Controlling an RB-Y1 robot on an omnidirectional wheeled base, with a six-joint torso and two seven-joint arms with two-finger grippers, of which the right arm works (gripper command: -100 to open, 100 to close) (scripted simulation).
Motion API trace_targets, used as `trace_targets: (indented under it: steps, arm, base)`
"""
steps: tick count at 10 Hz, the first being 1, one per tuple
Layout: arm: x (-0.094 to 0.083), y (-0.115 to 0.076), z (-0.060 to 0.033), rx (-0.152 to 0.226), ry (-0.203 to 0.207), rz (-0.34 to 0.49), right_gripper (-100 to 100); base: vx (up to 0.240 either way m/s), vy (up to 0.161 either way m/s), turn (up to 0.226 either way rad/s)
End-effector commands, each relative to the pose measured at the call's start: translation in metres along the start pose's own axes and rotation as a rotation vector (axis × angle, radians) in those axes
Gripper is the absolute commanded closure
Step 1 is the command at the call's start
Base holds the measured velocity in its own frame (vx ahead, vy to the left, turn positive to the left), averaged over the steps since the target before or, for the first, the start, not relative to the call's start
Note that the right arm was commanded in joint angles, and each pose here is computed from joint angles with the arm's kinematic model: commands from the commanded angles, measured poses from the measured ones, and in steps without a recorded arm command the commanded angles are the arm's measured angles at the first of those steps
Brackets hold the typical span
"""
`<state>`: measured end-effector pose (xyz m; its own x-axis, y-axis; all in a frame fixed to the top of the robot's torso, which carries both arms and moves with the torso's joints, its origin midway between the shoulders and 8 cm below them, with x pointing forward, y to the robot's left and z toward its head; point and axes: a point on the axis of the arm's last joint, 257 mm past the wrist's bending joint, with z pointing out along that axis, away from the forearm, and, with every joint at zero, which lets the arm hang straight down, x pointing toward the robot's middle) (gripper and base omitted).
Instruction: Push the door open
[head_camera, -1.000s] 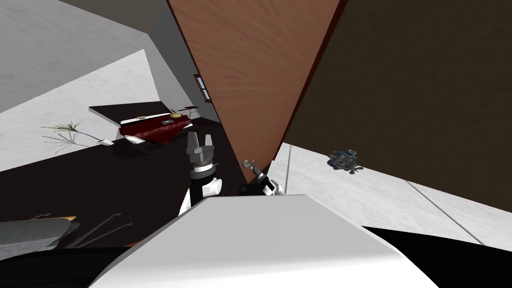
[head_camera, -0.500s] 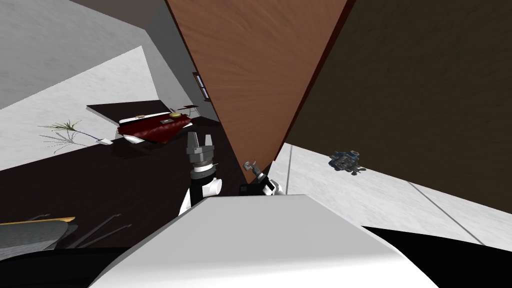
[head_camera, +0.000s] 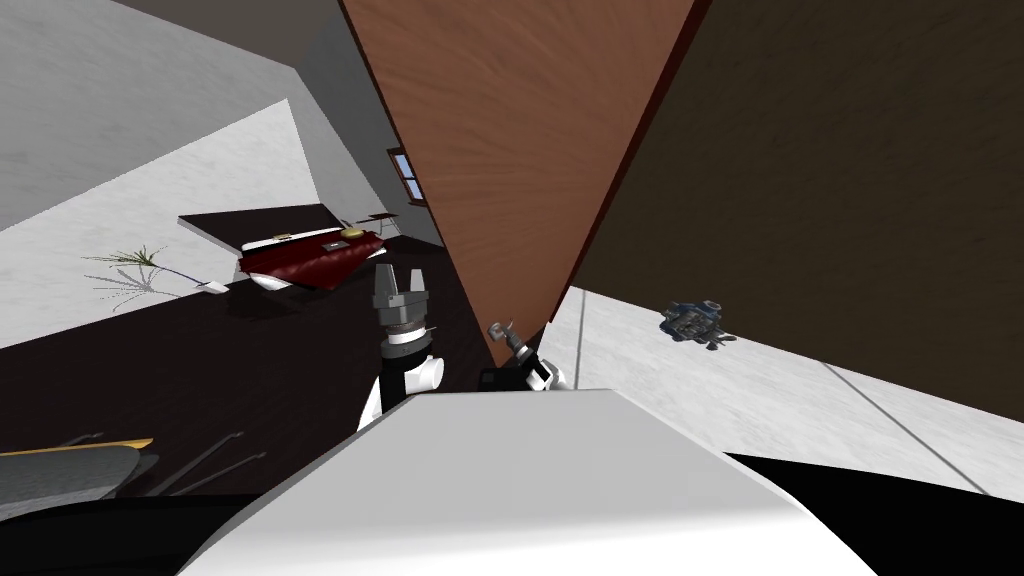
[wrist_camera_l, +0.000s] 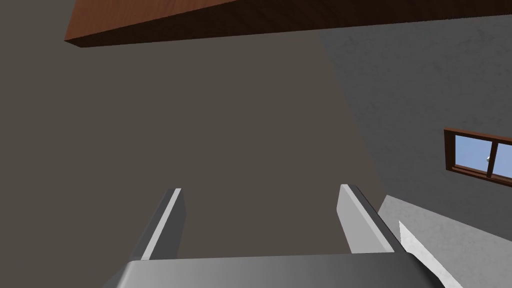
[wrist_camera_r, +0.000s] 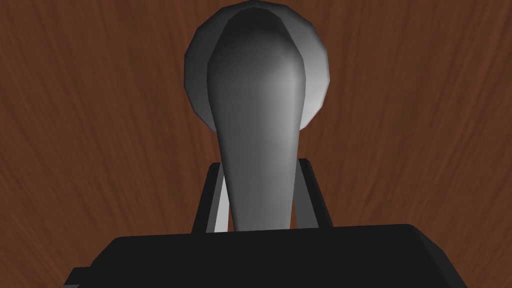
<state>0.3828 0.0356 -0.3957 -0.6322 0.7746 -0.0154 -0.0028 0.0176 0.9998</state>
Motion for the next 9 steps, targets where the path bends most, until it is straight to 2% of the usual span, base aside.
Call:
trace_targets:
  steps: [1,3,6,9]
  arm:
    - [-0.016,0.000,-0.0006,-0.003,-0.026,-0.007,100]
    - [-0.028,-0.001,-0.0021,0.000,-0.051,-0.012,100]
    - [-0.057,-0.002,-0.0056,0.004,-0.112,-0.019,100]
    - [-0.076,-0.002,-0.0083,0.006,-0.158,-0.022,100]
  base:
    - [0.109,0.176,-0.036]
    - [0.094,0.171,-0.039]
    - [0.124,0.197,-0.050]
    - [0.113,0.153,-0.034]
